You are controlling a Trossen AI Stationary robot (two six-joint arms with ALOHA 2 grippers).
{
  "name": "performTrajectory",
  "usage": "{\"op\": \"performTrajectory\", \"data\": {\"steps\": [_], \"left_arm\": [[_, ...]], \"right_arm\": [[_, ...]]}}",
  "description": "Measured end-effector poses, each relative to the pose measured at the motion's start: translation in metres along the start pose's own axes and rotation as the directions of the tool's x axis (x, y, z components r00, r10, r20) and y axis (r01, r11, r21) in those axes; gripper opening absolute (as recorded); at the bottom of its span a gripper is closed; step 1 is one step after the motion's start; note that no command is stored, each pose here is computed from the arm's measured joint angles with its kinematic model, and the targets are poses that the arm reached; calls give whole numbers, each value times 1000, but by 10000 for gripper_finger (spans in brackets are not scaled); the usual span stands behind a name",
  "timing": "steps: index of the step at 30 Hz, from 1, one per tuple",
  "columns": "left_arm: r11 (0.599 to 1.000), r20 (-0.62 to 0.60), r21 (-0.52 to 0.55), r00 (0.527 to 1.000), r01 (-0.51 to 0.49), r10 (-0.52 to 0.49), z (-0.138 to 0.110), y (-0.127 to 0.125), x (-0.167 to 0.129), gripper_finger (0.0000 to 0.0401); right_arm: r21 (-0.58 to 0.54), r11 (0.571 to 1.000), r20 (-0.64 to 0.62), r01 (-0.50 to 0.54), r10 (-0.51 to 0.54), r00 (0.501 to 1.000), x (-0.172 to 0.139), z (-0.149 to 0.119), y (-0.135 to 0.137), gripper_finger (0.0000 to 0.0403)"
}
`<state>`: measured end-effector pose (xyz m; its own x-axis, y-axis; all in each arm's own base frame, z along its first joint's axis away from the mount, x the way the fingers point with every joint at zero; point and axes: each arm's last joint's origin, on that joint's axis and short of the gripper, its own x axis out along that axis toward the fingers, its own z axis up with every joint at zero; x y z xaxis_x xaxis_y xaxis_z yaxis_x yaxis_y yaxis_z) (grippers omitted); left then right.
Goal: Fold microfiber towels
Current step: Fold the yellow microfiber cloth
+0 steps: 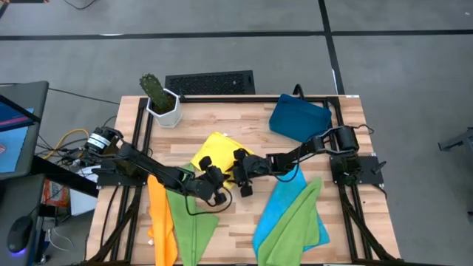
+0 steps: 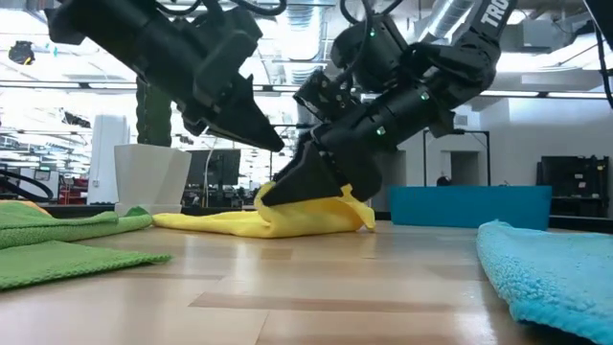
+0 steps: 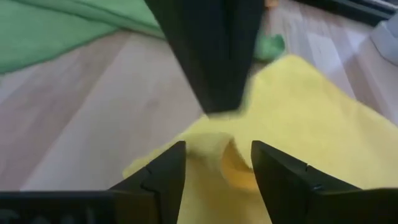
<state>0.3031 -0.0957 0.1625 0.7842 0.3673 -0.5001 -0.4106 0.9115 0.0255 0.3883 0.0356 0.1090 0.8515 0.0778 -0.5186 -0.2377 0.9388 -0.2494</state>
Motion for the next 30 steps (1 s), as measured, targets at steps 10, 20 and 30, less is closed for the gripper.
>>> {"op": "performTrajectory", "data": {"steps": [10, 20, 30], "left_arm": [[1000, 1, 29, 1000, 3, -3, -1, -3, -2, 0], [999, 12, 51, 1000, -8, 7, -1, -4, -4, 0], [999, 14, 49, 1000, -7, 6, -1, -4, -4, 0]], "right_arm": [[-45, 999, -27, -6, 4, 1000, -5, 5, -2, 208], [-63, 998, -149, -22, 12, 989, -55, 29, -25, 209], [-68, 997, -345, 31, -53, 937, -57, -9, -33, 197]]}}
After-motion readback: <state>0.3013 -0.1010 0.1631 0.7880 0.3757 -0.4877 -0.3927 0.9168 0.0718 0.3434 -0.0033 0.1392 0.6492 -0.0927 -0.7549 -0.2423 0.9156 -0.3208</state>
